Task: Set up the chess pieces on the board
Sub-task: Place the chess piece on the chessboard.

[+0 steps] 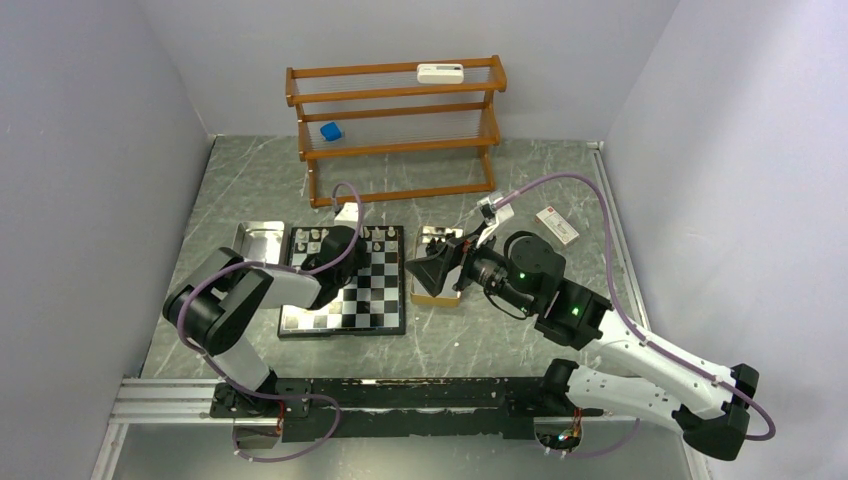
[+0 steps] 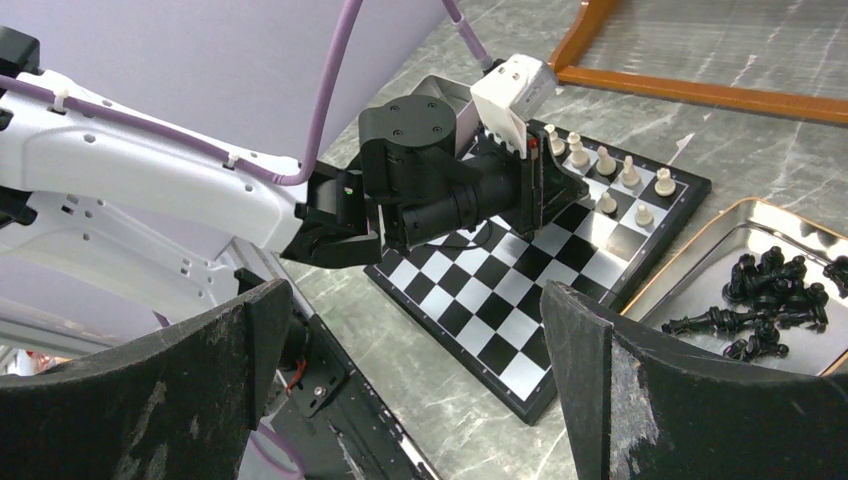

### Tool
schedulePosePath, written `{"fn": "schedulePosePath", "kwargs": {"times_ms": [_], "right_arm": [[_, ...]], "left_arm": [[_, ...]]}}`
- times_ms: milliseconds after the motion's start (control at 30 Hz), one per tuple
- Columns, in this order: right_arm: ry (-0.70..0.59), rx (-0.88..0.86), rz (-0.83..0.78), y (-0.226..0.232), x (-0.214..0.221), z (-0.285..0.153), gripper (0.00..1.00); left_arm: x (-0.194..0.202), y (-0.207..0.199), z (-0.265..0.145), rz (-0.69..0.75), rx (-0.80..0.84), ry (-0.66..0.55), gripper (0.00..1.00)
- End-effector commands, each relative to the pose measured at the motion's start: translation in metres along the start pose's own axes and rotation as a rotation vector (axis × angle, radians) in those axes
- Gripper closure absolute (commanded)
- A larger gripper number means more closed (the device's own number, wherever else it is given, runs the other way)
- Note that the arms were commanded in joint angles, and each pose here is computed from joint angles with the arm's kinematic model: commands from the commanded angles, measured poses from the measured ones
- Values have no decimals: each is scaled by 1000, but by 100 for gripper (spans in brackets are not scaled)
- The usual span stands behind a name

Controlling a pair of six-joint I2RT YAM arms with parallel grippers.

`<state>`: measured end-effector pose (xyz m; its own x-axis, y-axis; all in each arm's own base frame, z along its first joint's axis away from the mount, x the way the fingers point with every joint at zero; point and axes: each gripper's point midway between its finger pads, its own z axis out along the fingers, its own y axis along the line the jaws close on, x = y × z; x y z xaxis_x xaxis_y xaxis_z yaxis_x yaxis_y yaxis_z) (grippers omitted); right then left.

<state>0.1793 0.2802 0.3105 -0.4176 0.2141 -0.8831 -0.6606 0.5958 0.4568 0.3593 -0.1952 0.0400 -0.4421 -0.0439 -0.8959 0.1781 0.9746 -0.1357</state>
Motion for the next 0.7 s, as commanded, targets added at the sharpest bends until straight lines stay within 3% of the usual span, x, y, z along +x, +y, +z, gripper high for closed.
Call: {"fn": "schedulePosePath", "kwargs": {"times_ms": [0,433,667], "right_arm": [[-15,9,2,-1,-3,-2,0],[-8,11,6,-2,0,0,0],[1,8,8,-2,4,3,0]], "left_arm": [[-1,-7,6,12,17,-1,82],[-9,-6,1,13,9,-15,79],[-32,-10,-15,-11,30,-48,69]]}}
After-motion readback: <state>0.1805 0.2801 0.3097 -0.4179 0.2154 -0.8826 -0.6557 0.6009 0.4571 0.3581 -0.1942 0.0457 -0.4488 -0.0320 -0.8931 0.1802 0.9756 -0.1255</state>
